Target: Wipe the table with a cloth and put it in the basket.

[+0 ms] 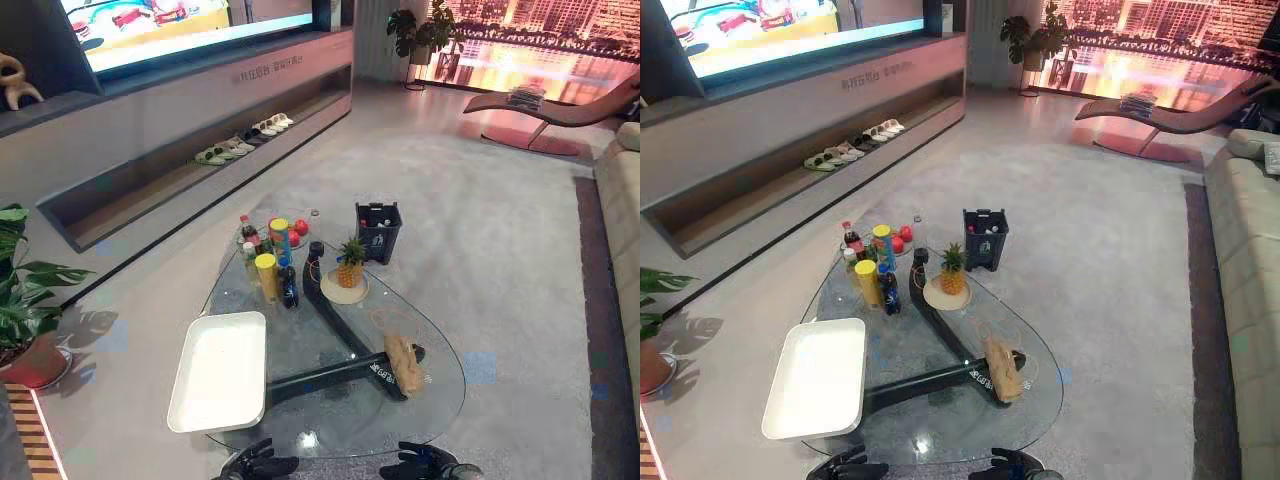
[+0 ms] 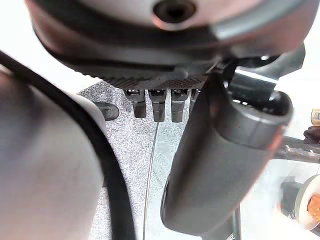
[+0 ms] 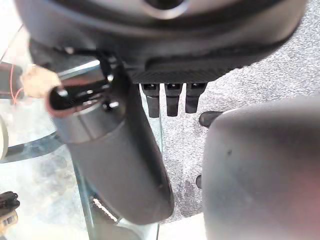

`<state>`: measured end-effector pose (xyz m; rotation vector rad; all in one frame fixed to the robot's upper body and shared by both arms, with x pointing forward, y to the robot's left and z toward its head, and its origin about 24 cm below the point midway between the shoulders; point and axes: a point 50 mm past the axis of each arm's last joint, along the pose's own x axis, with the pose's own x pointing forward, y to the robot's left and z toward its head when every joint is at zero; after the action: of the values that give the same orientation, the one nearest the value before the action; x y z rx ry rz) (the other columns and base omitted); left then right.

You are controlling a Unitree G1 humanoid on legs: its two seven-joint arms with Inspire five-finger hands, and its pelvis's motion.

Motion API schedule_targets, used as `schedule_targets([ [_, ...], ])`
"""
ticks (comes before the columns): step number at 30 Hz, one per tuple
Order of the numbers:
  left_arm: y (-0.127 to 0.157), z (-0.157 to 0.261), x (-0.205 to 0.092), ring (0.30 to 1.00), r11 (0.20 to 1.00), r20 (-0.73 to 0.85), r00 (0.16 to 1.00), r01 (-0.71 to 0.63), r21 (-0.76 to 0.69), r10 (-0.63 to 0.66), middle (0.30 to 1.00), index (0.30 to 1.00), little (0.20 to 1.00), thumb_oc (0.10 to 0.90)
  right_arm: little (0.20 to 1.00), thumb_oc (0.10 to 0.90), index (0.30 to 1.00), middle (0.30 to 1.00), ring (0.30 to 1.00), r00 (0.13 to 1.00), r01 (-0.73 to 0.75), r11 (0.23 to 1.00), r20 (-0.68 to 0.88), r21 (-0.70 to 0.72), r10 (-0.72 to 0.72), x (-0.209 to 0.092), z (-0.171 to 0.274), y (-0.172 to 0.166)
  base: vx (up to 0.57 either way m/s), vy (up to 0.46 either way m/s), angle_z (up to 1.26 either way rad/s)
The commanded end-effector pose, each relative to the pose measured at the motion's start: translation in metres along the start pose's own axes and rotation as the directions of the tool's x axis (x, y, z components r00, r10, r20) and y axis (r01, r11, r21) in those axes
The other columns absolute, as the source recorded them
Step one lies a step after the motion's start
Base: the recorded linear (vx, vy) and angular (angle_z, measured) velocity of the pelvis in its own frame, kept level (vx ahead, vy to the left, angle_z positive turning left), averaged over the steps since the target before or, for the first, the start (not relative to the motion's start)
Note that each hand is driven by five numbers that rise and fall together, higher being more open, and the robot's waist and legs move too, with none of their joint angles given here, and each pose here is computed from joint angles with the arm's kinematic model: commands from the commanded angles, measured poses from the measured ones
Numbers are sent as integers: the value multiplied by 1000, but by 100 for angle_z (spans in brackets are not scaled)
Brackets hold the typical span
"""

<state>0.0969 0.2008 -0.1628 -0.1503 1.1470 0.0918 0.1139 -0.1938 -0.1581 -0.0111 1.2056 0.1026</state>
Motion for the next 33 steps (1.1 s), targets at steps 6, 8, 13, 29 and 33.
schedule_targets([
  [6,-15,35,6,900,997,85,994,57,58,-62,900,900,900,800,900,800,900,900,900,998,-18,999,67,-30,20,1,23,4,5,75,-12],
  [8,-15,33,6,900,997,82,995,59,55,-63,900,900,900,800,900,800,900,900,900,998,-15,999,64,-30,17,2,22,5,8,12,-6],
  [13,-17,29,6,900,996,73,995,62,61,-66,900,900,900,800,900,800,900,900,900,998,-14,1000,57,-28,15,2,18,4,0,0,0],
  [29,-18,26,7,900,996,63,996,52,76,-57,900,900,900,800,900,800,900,900,900,993,30,998,113,-48,-24,2,19,0,0,0,0],
  [33,-16,27,6,900,997,71,996,43,63,-48,900,900,900,800,900,800,900,900,900,984,43,997,178,-56,-32,1,31,-1,0,0,0],
])
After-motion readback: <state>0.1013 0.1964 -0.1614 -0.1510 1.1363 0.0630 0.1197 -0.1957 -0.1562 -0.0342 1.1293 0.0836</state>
